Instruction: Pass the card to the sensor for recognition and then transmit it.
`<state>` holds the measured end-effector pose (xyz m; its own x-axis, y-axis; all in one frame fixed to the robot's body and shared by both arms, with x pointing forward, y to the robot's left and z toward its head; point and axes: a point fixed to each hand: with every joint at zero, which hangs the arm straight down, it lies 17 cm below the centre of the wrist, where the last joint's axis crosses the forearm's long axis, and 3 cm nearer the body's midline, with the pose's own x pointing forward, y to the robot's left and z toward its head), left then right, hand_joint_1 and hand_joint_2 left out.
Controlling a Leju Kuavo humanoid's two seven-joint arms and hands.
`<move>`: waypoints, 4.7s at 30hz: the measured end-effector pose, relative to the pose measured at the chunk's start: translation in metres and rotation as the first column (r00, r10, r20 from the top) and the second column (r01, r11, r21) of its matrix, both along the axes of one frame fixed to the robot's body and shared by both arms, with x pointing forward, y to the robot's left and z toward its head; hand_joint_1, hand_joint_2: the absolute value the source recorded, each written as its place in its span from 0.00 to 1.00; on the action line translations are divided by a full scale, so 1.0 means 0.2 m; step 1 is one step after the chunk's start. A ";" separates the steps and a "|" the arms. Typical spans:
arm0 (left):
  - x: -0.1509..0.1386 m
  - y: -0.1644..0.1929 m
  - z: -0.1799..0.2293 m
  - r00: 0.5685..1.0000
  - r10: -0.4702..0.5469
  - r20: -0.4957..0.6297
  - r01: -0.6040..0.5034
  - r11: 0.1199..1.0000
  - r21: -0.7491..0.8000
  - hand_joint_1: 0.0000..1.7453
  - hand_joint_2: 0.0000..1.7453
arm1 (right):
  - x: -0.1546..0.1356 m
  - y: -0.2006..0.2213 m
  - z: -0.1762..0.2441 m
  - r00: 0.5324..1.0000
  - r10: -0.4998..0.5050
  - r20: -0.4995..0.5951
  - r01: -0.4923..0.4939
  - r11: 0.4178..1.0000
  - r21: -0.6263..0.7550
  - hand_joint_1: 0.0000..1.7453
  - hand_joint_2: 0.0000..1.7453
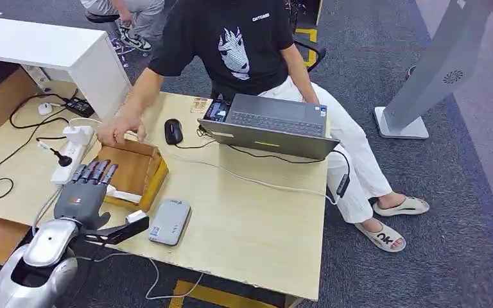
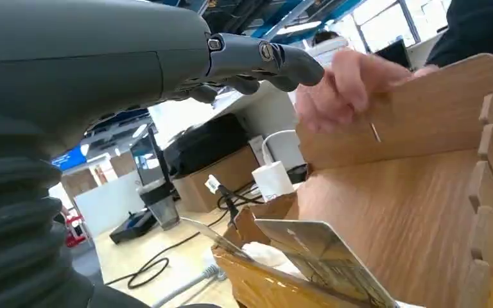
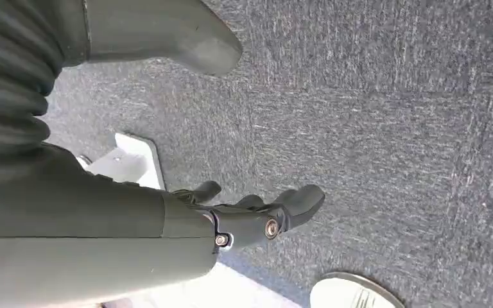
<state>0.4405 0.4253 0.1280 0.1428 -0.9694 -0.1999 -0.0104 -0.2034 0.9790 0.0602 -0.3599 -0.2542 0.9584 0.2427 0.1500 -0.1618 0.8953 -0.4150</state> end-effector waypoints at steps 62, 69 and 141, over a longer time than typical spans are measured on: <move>0.00 0.00 -0.05 0.999 0.019 -0.030 -0.020 0.999 -0.029 1.00 1.00 | -0.01 0.05 -0.03 1.000 0.008 0.003 -0.008 1.000 0.009 0.00 1.00; 0.16 -0.01 0.41 0.981 0.000 0.192 0.001 1.000 -0.005 1.00 1.00 | 0.00 0.05 -0.02 1.000 0.017 0.011 -0.017 1.000 0.019 0.00 1.00; -0.77 0.02 0.97 0.613 0.046 0.788 0.325 0.895 -0.305 0.00 1.00 | -0.21 0.00 -0.03 0.992 -0.118 -0.039 0.118 0.993 0.001 0.00 1.00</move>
<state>0.2861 0.4284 0.3224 -0.0836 -0.9500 0.3009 -0.7772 0.2511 0.5770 0.0184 -0.3590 -0.2594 0.9854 0.1270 0.1130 -0.0707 0.9106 -0.4073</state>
